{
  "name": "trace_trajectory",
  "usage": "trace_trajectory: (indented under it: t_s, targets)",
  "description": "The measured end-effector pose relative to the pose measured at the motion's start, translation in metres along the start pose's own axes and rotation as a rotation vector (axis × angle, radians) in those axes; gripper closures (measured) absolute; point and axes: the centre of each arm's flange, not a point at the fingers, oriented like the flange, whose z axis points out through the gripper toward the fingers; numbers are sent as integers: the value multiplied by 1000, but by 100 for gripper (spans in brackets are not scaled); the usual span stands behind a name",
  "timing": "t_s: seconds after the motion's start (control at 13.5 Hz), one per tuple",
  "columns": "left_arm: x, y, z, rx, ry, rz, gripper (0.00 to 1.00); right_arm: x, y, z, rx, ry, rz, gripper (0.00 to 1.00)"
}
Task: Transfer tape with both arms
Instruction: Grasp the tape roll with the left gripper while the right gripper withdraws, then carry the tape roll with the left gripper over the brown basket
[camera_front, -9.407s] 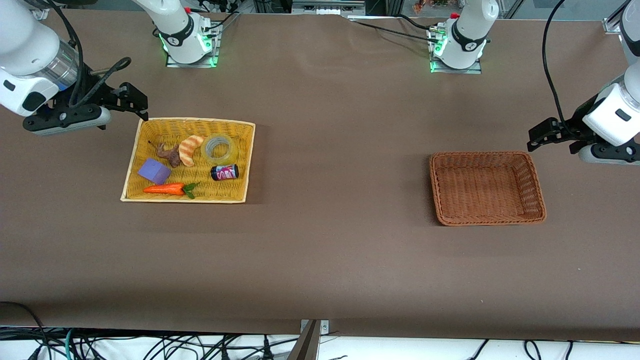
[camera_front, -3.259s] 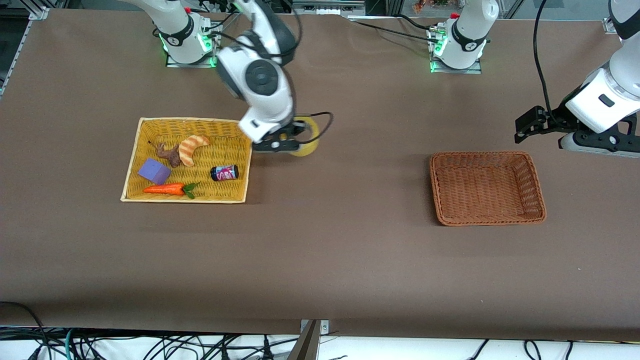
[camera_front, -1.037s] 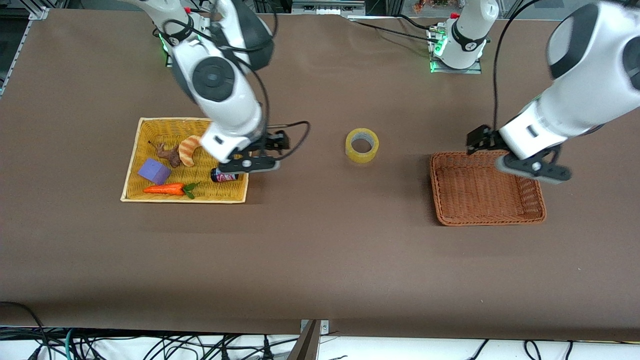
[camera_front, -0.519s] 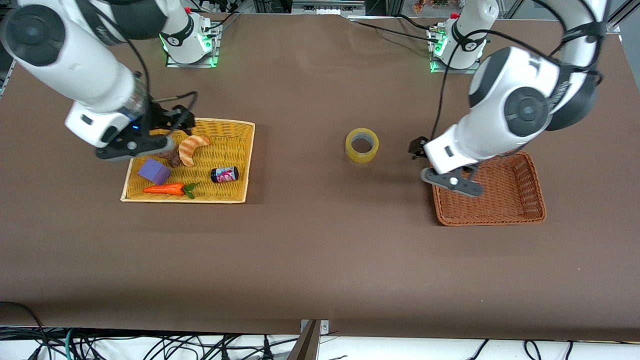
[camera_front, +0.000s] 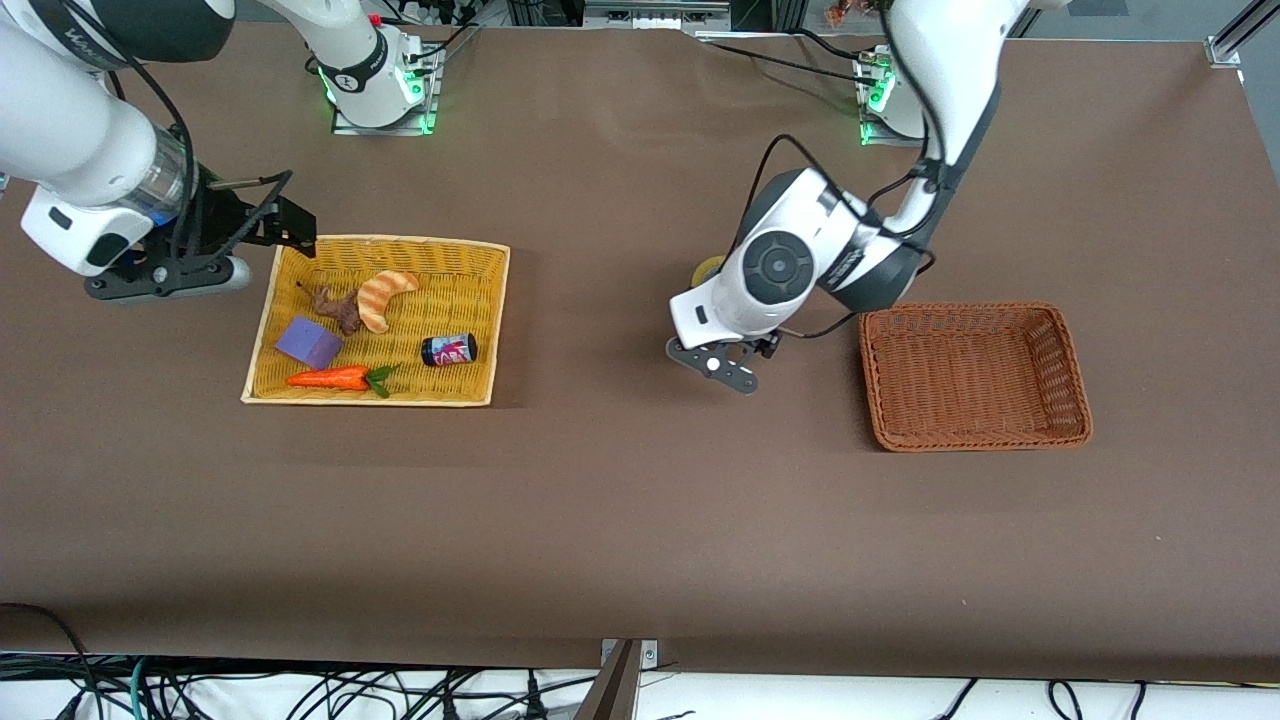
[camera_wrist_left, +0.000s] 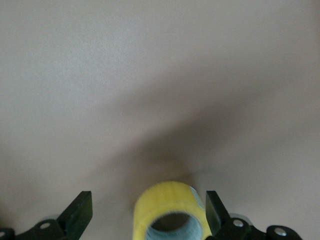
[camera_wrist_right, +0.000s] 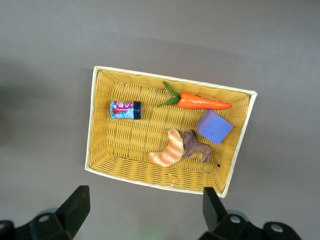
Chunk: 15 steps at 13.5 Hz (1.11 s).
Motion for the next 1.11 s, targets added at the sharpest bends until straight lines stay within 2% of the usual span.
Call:
trace_trajectory:
  t_s: [0.3,0.59,0.89,1.11]
  targets:
    - [-29,-5,30,43,-72,15,0,-2,1,-5,-6,10,-4,0]
    - [-72,14,68,47,-25,67,0,-3,4,-6,-7,10,-31,0]
    - [-93,15,97,53,-20,87,4,-6,13,-8,-6,12,-37,0]
    - [-94,14,101,123,7,167,40,-16,24,-1,-2,-7,-21,0]
